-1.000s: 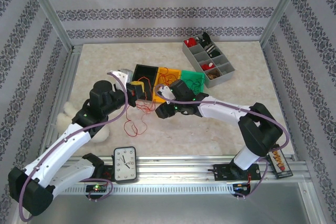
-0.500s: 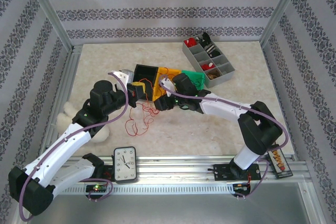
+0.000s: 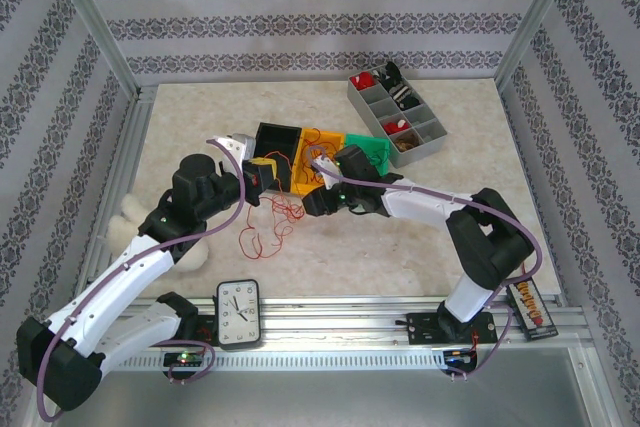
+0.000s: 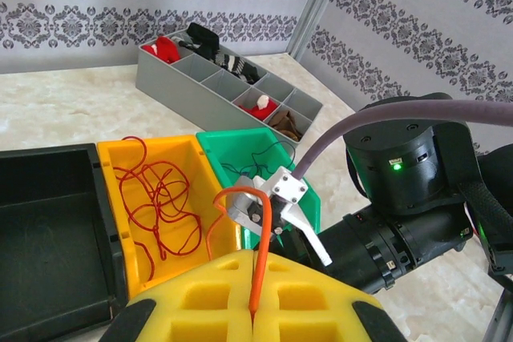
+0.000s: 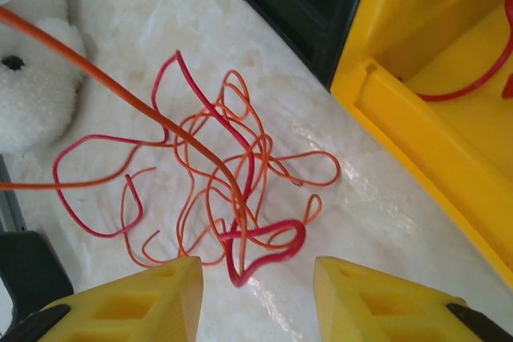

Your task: Untangle the cables

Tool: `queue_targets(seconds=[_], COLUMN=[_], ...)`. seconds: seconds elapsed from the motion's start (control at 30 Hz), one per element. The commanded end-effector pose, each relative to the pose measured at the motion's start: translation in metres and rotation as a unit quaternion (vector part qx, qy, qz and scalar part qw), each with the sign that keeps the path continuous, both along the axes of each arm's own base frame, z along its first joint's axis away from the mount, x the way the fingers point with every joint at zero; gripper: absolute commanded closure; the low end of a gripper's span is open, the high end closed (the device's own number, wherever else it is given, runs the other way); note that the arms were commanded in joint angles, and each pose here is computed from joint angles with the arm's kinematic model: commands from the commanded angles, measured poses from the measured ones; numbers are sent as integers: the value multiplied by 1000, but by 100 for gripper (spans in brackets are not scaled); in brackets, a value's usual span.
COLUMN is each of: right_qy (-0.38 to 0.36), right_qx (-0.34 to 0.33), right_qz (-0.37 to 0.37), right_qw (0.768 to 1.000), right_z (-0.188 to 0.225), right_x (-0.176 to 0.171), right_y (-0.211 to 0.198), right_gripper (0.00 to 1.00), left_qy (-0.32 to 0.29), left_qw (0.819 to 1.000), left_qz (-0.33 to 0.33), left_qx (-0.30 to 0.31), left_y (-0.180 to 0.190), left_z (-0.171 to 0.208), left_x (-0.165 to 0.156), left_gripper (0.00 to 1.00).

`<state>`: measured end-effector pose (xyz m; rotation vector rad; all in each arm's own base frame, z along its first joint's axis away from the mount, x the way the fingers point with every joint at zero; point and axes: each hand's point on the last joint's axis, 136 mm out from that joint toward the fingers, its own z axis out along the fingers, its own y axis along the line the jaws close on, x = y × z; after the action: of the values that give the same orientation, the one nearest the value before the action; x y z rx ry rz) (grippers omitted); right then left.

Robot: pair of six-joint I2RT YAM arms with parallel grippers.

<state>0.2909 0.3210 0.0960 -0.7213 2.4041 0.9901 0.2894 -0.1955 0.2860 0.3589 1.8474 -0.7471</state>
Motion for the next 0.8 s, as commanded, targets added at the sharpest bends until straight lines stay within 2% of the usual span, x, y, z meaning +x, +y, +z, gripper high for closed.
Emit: queue_targets(seconds=[0.0, 0.4, 0.77], right_qy=[-7, 12, 26], right_qx=[15, 33, 39], right_qz=[2, -9, -20], right_qw=[1000, 999, 999], right_z=[13, 6, -7], right_x=[-4, 10, 22], right_y=[-5, -2, 4], right_gripper=[58, 66, 67], left_qy=[-10, -6, -8], left_qw=[1000, 1000, 1000], left_qz=[5, 5, 9], left_qx=[-2, -6, -5], left_y=[3, 2, 5], left_z=[0, -3, -3], left_x=[2, 2, -1], left_gripper=[100, 100, 100])
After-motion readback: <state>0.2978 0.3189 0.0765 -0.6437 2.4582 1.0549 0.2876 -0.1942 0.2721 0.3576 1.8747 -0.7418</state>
